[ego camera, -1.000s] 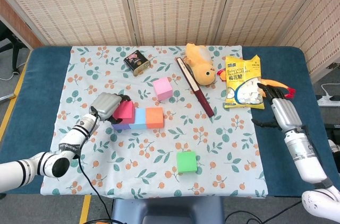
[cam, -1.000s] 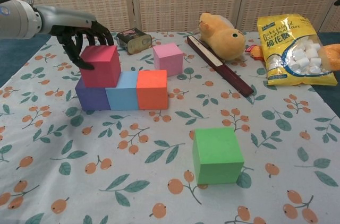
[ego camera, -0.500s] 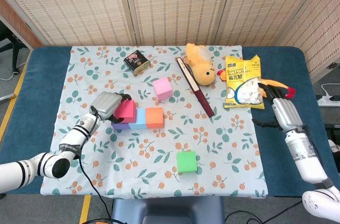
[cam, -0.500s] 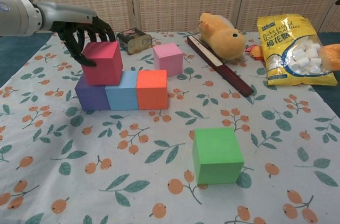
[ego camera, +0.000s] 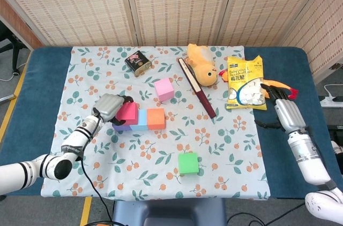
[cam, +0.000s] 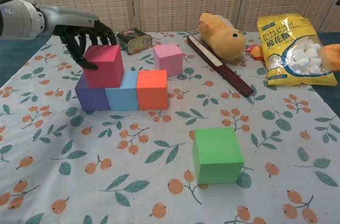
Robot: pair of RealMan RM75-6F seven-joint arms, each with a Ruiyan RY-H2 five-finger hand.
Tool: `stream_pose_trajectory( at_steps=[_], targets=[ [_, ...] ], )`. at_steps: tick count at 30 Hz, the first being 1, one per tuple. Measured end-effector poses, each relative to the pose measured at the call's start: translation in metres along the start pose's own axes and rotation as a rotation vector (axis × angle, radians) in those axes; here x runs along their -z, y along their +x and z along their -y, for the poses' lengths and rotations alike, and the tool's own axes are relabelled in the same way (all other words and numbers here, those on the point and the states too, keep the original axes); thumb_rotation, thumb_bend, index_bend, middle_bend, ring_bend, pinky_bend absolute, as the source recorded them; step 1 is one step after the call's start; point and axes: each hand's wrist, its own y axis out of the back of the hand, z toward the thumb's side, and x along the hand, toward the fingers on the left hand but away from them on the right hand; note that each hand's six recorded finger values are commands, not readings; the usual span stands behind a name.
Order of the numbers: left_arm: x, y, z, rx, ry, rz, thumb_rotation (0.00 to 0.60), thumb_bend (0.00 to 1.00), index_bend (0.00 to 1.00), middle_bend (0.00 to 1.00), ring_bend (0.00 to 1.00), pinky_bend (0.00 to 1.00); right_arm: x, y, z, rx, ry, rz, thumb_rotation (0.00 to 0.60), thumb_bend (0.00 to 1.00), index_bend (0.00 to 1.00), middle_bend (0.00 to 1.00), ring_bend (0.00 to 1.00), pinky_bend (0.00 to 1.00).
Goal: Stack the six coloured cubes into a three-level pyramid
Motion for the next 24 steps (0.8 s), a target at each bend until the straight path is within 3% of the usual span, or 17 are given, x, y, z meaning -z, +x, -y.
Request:
stream_pose_trajectory(
  at_steps=[7,24],
  targets=[
    [0.0002,0.0001,0.0026,0.008,-0.013,-0.002,0.6,0.31,0.27,0.25,0.36,0.43,0.0008,-0.0004,0.0001,0.0,-0.002,0.001,0.6,0.0,0.0,0.08,0.0,0.03],
    [-0.0022,-0.0018,0.0025,0.003,-0.012,0.01,0.6,0.31,0.19,0.16,0.28,0.42,0.0017,-0.0001,-0.0017,0.005,-0.008,0.004,0.6,0.0,0.0,0.08,0.0,0.03]
  ],
)
